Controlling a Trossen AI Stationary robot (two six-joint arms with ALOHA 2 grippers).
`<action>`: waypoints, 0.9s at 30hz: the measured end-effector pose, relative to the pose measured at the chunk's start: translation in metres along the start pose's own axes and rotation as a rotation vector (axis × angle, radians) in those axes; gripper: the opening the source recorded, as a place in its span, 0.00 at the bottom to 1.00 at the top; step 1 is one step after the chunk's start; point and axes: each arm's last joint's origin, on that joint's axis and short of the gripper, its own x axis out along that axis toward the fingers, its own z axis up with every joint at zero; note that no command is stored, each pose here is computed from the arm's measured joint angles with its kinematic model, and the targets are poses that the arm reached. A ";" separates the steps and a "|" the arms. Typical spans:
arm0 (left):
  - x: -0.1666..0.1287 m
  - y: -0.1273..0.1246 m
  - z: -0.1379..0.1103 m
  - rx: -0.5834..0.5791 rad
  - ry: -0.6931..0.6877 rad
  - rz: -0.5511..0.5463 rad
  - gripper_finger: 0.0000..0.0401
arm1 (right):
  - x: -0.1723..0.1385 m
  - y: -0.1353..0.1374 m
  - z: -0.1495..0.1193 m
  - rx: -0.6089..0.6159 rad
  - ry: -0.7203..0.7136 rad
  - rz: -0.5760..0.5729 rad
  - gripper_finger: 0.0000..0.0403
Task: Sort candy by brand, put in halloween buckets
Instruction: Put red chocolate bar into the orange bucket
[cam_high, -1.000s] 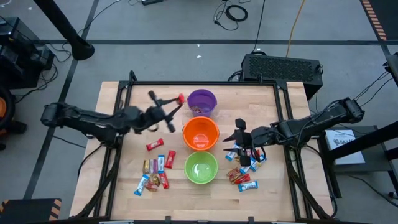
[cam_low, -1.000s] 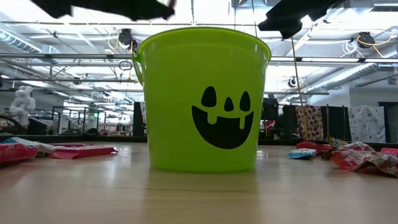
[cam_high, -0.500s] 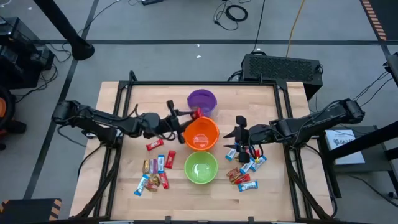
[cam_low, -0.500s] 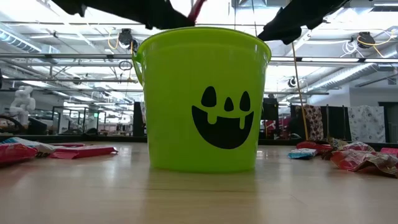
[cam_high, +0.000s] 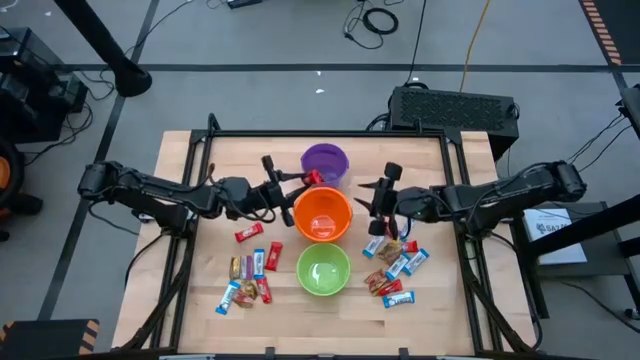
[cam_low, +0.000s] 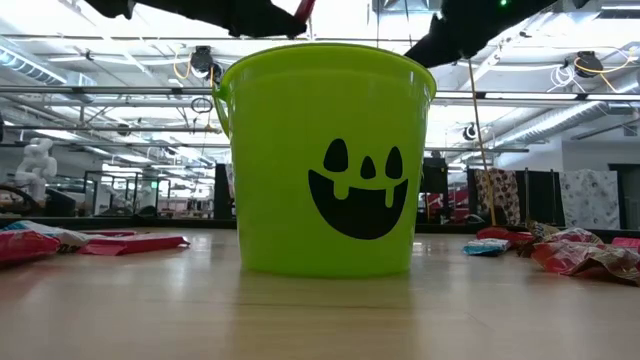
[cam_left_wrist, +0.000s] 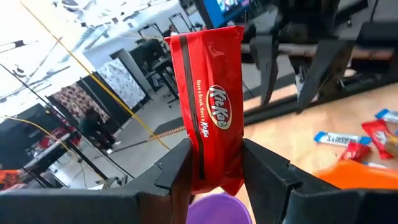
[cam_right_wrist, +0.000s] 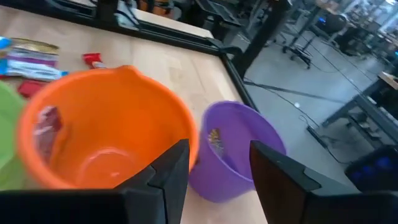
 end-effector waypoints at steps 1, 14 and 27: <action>0.000 0.000 0.000 0.000 0.000 0.000 0.33 | 0.001 -0.002 -0.001 0.014 0.004 -0.005 0.40; -0.013 0.013 0.006 -0.078 0.004 0.009 0.33 | 0.005 -0.003 -0.001 0.325 0.009 0.199 0.40; -0.039 0.052 -0.003 -0.058 0.146 0.052 0.33 | 0.014 -0.021 -0.017 0.102 0.120 0.197 0.40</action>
